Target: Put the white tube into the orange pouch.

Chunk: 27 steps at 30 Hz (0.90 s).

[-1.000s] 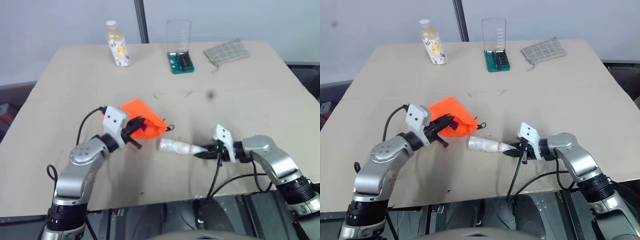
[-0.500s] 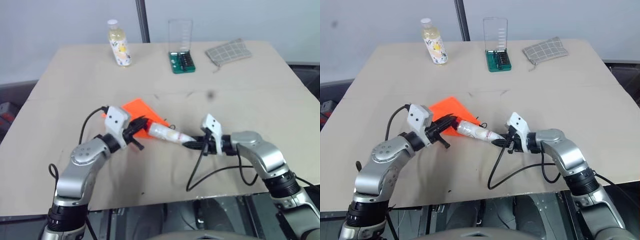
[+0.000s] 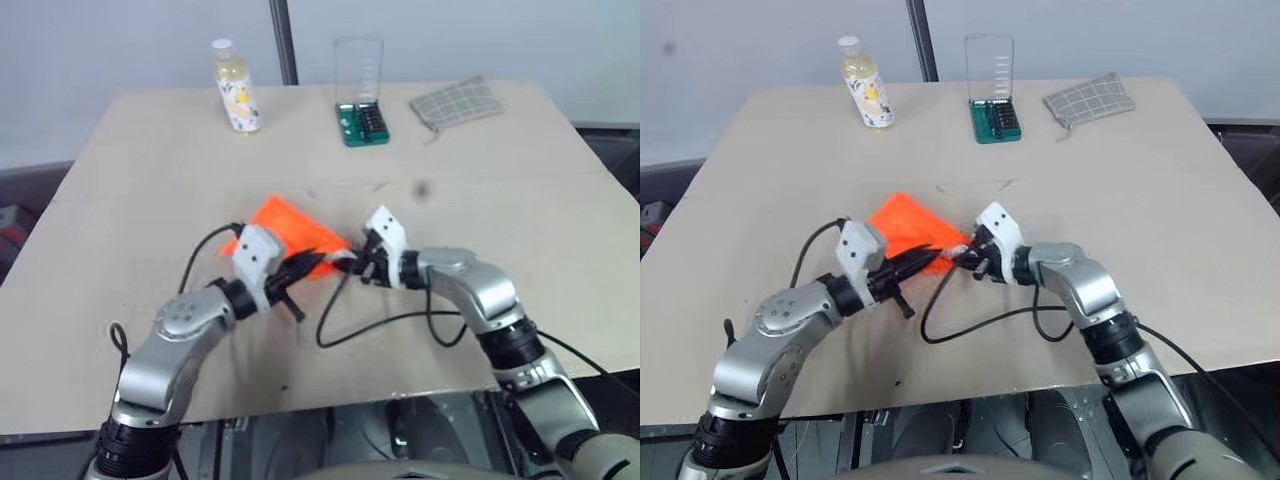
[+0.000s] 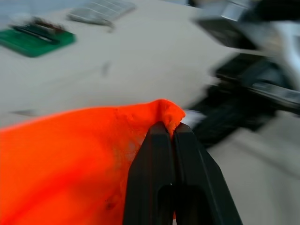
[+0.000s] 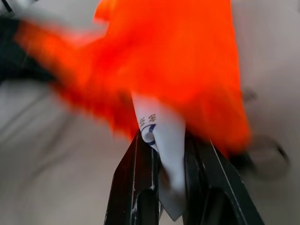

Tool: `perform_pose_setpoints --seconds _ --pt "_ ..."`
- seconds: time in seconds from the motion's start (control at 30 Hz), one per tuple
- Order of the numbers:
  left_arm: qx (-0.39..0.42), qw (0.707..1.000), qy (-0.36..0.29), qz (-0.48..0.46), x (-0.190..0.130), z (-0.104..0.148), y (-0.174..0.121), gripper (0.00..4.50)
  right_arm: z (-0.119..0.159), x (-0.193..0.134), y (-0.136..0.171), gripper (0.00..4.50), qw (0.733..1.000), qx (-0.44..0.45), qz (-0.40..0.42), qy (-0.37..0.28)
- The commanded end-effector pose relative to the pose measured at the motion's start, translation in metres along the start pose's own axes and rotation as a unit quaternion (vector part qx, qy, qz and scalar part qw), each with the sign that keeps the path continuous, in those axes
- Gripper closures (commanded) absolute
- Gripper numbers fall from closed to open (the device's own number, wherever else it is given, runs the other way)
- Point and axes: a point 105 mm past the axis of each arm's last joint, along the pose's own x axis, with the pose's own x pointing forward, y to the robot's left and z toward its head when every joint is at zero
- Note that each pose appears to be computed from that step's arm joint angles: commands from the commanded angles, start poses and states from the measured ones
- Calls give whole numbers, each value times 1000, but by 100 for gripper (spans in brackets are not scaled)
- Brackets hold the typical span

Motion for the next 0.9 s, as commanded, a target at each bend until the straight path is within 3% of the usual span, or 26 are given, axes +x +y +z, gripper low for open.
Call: perform_pose_setpoints --seconds 0.03,0.17,0.27,0.43,0.73,0.9 --pt "19 999 -15 -28 5 10 -14 450 20 21 2 413 1000 -2 -7 -21" --pt "19 999 -14 -25 6 10 -14 450 33 31 -15 413 998 8 -47 -41" --pt "17 1000 -8 -10 3 6 -11 450 41 30 -17 297 997 -6 -44 -58" --pt "13 999 -10 30 1 4 2 450 33 17 -10 54 998 -20 -11 -56" --pt "-7 997 -16 78 -1 6 29 450 8 -61 18 54 990 -71 125 6" --pt "-3 998 -4 64 0 1 27 450 9 -79 -10 54 989 -123 76 16"
